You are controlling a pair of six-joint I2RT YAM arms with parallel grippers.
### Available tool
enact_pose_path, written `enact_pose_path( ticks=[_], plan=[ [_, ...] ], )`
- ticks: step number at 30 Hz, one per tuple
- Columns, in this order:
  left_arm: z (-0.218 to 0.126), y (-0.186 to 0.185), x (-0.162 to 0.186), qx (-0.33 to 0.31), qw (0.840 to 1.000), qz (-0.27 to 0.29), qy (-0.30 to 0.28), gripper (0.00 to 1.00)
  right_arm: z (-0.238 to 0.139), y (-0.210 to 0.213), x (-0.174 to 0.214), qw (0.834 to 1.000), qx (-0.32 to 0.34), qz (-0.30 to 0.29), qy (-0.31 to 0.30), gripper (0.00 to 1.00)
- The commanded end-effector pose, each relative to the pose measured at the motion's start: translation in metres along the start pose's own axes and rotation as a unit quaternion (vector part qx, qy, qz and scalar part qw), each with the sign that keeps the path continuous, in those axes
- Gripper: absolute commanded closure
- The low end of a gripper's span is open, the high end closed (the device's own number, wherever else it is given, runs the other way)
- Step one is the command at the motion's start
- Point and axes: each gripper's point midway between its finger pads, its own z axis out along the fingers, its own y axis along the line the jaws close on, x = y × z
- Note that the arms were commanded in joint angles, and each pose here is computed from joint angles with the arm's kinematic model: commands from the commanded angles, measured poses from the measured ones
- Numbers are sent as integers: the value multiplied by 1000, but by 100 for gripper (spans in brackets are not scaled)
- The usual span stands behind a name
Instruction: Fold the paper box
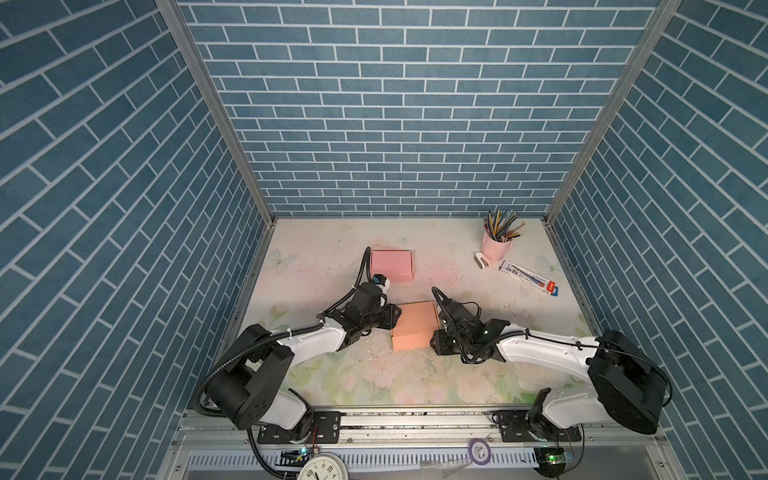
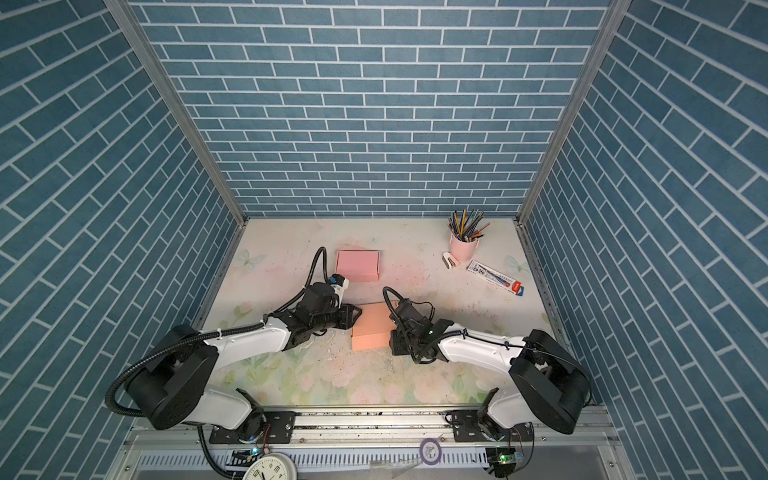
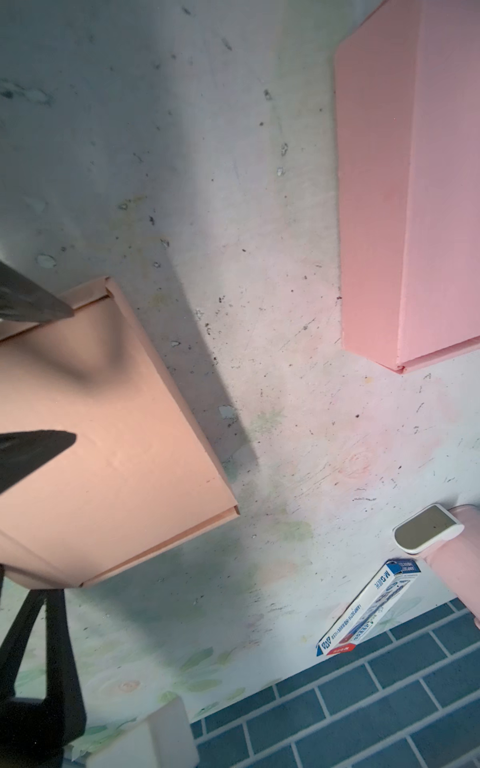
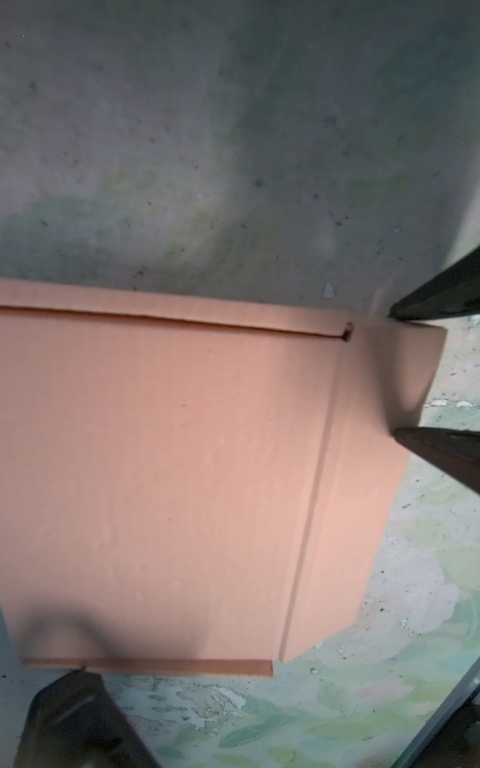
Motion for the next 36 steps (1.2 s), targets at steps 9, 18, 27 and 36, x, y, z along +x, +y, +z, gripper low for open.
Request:
enact_pose_path(
  ticks=[9, 18, 27, 36],
  plan=[
    [10, 15, 26, -12, 999, 2, 38, 56, 11, -1, -17, 1000, 9, -14, -11, 57],
    [9, 13, 27, -6, 999, -1, 39, 57, 14, -1, -35, 999, 27, -18, -35, 57],
    [0, 12, 28, -6, 999, -3, 36, 57, 2, -11, -34, 998, 38, -7, -50, 49],
    [-11, 0, 23, 15, 999, -4, 39, 57, -2, -19, -31, 998, 44, -4, -46, 49]
  ],
)
